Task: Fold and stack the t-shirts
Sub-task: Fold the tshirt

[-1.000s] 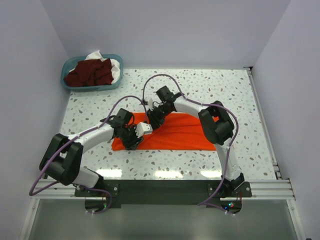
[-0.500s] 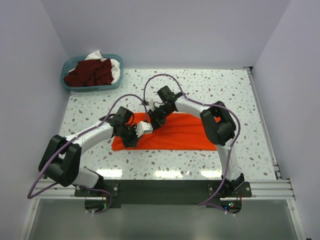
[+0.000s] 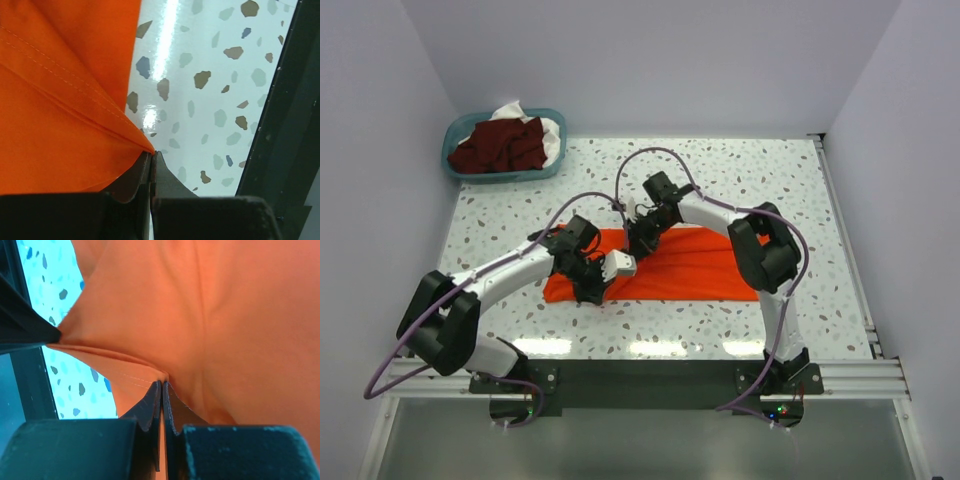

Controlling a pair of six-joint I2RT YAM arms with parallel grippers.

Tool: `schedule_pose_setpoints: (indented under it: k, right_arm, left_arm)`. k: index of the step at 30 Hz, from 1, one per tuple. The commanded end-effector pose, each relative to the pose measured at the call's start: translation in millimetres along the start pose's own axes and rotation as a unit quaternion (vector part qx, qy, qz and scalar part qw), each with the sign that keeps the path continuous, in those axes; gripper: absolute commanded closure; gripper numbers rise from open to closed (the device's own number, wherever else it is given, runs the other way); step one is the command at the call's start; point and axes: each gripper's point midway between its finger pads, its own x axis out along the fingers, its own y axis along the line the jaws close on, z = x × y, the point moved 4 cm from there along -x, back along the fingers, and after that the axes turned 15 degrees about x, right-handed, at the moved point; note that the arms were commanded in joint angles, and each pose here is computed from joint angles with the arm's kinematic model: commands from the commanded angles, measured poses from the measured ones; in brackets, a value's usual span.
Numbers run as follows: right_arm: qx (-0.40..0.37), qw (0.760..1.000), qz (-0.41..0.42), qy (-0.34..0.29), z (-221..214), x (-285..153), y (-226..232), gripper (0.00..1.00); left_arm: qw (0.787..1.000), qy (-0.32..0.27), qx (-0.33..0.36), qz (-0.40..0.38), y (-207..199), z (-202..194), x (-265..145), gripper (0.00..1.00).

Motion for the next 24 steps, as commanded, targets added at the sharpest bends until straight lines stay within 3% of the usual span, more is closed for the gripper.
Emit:
schedule_pose_setpoints:
  k: [1,10,24]
  right_arm:
    - [-0.026,1.000,0.014,-0.012,2,-20,16,1.00]
    - [-0.017,0.999,0.014,-0.032,7,-25,14,1.00]
    - [0.043,0.994,0.013,-0.104,20,-36,1,1.00]
  left_arm:
    - [1.000,-0.013,0.020,-0.019,-7,13,-5,1.00]
    - [1.000,-0.002,-0.010,0.021,36,5,-23,1.00]
    - [0.999,0.011,0.016,0.042,101,3,-36,0.98]
